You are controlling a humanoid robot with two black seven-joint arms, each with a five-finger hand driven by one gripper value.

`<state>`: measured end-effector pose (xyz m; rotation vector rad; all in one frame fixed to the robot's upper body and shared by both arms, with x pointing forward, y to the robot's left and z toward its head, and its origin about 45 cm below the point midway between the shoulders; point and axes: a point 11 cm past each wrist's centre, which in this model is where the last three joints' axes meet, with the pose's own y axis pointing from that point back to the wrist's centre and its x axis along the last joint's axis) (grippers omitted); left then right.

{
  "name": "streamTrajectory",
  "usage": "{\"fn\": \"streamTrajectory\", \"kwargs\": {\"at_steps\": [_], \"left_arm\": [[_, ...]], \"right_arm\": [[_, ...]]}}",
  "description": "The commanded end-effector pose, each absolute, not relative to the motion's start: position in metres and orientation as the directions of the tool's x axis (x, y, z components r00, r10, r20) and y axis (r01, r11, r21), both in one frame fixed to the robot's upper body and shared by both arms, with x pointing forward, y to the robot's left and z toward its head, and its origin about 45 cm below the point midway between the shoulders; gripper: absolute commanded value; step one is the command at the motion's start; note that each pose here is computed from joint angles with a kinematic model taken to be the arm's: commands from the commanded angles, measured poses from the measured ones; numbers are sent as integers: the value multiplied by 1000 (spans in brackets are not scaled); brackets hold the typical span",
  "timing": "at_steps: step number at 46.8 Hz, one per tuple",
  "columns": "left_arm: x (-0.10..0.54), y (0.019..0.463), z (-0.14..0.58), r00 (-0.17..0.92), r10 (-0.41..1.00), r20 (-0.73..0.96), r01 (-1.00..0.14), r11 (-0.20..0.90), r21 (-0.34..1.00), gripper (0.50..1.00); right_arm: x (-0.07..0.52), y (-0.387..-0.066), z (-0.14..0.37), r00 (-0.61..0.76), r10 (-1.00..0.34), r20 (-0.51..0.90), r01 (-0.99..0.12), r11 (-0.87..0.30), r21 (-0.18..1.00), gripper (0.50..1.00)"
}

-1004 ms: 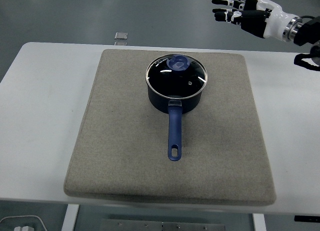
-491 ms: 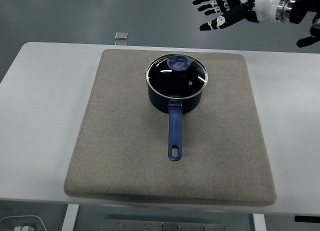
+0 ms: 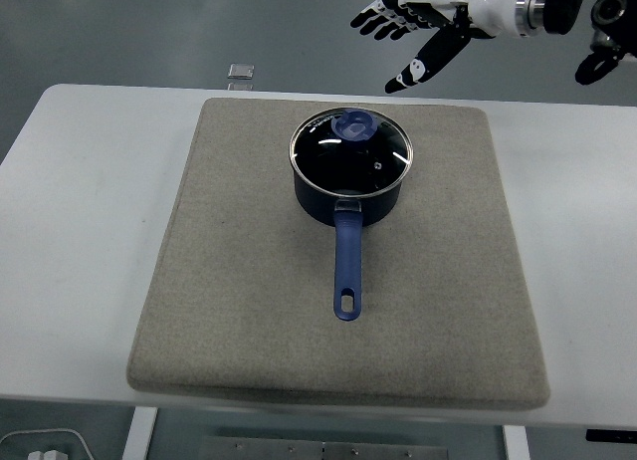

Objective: Lift the pot lid and place it to the right of the pot.

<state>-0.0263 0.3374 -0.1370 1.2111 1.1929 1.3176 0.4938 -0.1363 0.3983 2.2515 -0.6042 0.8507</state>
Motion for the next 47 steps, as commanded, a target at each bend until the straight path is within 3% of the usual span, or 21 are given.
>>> {"fn": "streamTrajectory", "kwargs": {"at_steps": [1, 23, 47], "left_arm": [[-26, 337, -137, -57, 996, 69, -29, -70, 997, 1000], [-26, 337, -137, -58, 996, 70, -29, -72, 997, 1000], [-26, 337, -137, -57, 996, 70, -29, -72, 997, 1000]], "right_arm": [[492, -125, 393, 679, -139, 720, -593, -683, 427, 913], [486, -99, 362, 625, 75, 777, -578, -624, 525, 911], [487, -92, 347, 565, 133, 814, -609, -599, 520, 897]]}}
